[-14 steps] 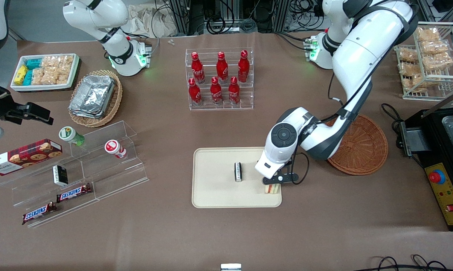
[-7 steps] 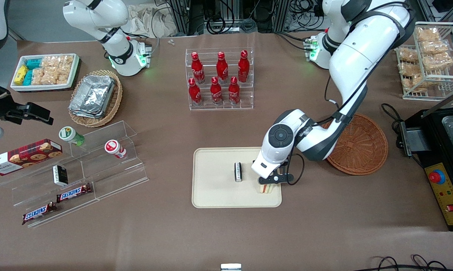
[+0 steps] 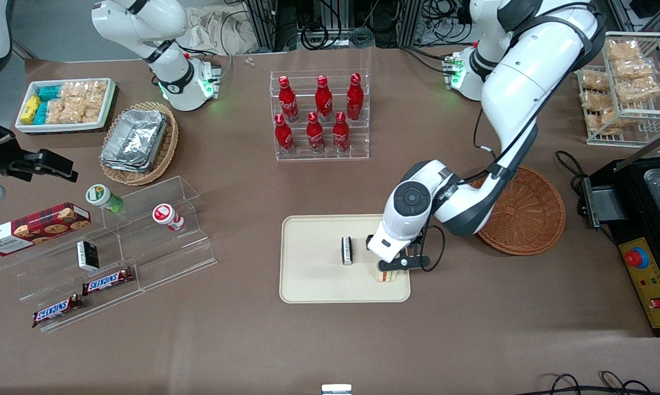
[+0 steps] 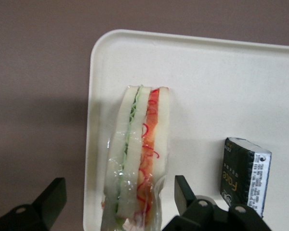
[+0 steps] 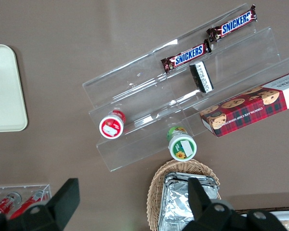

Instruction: Place sandwich from basket to tray

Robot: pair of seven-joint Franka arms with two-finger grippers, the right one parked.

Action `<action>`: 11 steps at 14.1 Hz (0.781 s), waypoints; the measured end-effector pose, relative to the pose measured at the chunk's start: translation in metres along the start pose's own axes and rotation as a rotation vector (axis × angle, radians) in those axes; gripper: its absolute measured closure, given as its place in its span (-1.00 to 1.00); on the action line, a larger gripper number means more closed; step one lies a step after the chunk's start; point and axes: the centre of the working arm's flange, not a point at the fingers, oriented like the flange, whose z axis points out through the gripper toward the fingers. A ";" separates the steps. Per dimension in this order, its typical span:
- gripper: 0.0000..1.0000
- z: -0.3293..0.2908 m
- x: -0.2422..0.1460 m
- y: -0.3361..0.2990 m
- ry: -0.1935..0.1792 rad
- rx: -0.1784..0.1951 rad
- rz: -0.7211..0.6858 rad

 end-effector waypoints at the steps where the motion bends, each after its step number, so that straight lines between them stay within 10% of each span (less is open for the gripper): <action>1: -0.99 -0.014 0.003 -0.002 0.004 0.018 -0.004; 6: -0.99 -0.132 0.004 -0.043 -0.012 0.157 -0.080; 11: -0.99 -0.204 0.007 -0.139 -0.067 0.123 -0.078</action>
